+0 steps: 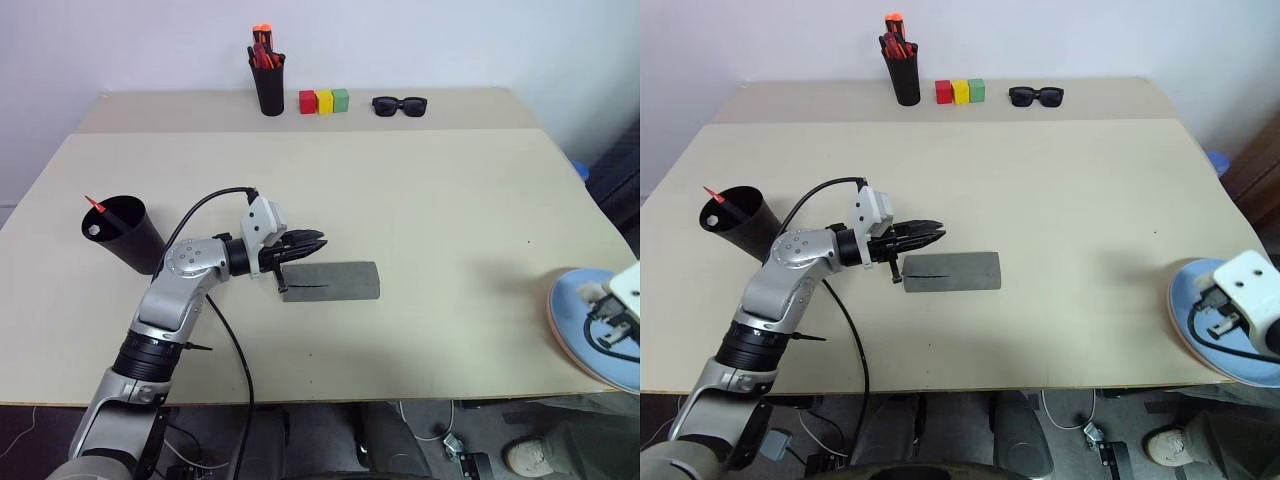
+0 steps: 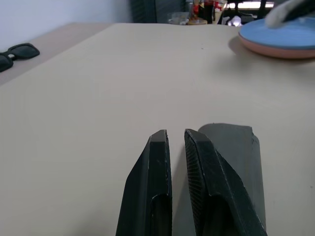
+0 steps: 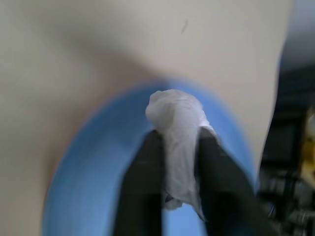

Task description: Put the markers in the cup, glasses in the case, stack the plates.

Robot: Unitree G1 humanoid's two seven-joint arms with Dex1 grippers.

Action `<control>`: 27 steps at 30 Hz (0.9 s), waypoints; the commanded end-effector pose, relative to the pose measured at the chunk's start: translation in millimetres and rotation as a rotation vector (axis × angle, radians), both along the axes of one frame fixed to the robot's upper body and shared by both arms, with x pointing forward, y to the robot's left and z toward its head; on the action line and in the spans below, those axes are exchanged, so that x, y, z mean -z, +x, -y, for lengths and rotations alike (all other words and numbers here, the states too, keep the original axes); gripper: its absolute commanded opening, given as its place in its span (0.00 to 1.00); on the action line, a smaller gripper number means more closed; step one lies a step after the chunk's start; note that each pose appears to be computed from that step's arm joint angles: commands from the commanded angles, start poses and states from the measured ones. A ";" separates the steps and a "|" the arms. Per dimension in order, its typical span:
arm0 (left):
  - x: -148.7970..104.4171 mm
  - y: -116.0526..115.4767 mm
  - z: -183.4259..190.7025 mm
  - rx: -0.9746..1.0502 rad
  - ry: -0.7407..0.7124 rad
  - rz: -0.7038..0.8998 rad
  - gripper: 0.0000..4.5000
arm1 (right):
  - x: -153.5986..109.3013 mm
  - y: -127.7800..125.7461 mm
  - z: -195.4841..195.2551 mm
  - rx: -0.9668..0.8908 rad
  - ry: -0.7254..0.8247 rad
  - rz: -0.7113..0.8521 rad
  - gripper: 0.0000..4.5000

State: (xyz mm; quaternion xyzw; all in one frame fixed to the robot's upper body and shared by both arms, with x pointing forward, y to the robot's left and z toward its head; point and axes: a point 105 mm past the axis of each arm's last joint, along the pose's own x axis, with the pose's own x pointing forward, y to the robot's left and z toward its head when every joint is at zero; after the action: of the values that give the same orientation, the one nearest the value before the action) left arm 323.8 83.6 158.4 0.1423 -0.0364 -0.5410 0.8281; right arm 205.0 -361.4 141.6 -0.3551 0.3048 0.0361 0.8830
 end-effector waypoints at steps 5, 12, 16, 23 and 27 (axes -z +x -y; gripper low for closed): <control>-20.4 1.8 -24.4 -0.089 0.012 0.087 0.11 | -31.1 25.6 -19.4 -0.113 -0.036 0.145 0.77; -8.0 -17.0 -53.7 -0.221 0.034 0.042 0.11 | -48.3 60.7 -65.7 -0.331 0.161 0.297 0.77; 3.6 -32.5 -81.7 -0.352 0.044 0.009 0.11 | -46.0 79.0 -106.2 -0.494 0.359 0.305 0.77; 10.5 -49.9 -104.5 -0.469 0.062 -0.007 0.11 | -37.7 99.9 -125.0 -0.576 0.474 0.291 0.77; 16.5 -57.7 -109.6 -0.502 0.090 -0.015 0.11 | -30.5 104.7 -135.7 -0.629 0.525 0.270 0.77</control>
State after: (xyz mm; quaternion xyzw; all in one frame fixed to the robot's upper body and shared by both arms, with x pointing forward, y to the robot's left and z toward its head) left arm 267.6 191.0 126.9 0.1567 0.0555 -0.3311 0.9288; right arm 309.0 -233.4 162.7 -0.1946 0.0711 0.3170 0.9255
